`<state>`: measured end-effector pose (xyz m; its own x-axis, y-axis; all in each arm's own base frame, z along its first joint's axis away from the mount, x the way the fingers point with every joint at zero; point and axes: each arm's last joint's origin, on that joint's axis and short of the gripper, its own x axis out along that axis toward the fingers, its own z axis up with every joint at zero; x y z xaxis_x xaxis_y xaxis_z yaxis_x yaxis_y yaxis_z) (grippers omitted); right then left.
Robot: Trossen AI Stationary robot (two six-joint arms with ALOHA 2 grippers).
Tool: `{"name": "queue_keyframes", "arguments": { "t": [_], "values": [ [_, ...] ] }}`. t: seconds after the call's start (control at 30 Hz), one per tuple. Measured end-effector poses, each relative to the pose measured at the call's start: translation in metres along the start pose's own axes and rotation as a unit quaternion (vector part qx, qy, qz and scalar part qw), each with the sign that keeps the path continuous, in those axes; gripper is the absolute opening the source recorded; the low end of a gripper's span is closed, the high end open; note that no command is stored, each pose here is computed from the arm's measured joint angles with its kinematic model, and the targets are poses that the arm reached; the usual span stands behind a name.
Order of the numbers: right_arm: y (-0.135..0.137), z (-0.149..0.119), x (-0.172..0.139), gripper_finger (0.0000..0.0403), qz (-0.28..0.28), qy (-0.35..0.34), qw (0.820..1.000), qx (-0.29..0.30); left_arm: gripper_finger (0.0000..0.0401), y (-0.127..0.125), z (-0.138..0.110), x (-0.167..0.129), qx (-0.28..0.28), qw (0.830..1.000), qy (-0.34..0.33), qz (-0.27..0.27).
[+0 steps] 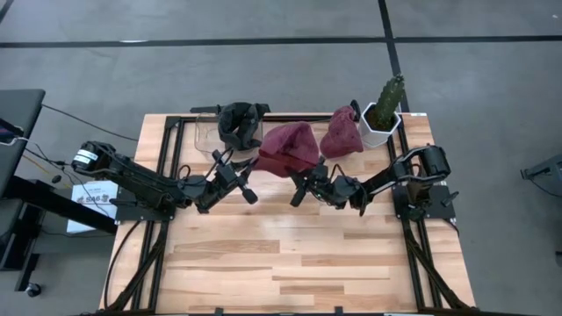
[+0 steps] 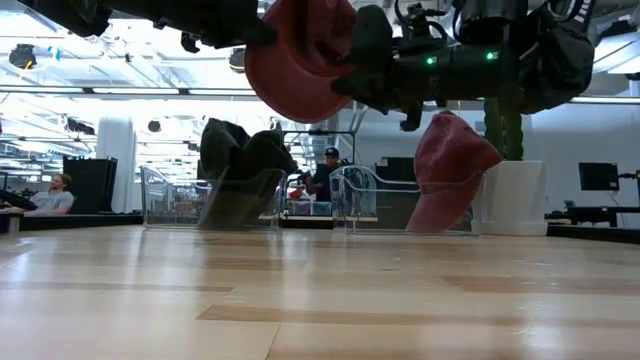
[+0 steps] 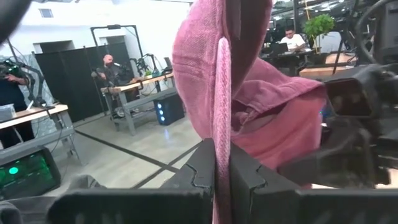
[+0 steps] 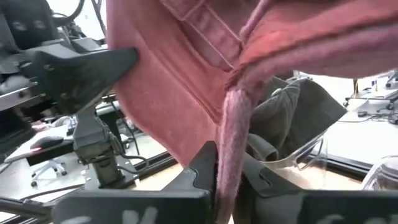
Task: Pick & Place hat
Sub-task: Put the red cap into the right transparent bin
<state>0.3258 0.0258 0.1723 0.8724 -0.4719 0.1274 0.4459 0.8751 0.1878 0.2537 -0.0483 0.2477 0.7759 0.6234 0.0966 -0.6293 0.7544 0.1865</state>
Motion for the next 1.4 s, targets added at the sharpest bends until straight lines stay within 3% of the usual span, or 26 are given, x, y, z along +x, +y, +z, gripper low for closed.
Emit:
{"name": "queue_keyframes", "arguments": {
  "t": [0.33, 0.5, 0.63, 0.97, 1.4],
  "values": [
    [-0.001, -0.002, 0.000, 0.0004, 0.000, 0.007, 1.000, -0.012, 0.0024, -0.002, 0.000, 0.000, 0.000, 0.999, -0.010, -0.038],
    [-0.001, -0.002, 0.000, 0.0003, 0.003, 0.008, 1.000, -0.011, 0.0063, -0.005, 0.000, 0.000, 0.013, 0.995, -0.026, -0.091],
    [-0.001, -0.002, 0.000, 0.0003, 0.007, 0.011, 1.000, -0.017, 0.0104, -0.007, -0.002, -0.001, 0.017, 0.994, -0.020, -0.102],
    [-0.009, -0.004, 0.005, 0.0003, -0.006, 0.025, 0.999, -0.031, 0.0176, -0.007, -0.007, 0.000, 0.021, 0.996, 0.002, -0.092],
    [-0.023, 0.005, 0.000, 0.0002, -0.023, 0.056, 0.996, -0.069, 0.0191, -0.008, -0.010, -0.001, 0.028, 0.995, 0.016, -0.093]
  ]
}}
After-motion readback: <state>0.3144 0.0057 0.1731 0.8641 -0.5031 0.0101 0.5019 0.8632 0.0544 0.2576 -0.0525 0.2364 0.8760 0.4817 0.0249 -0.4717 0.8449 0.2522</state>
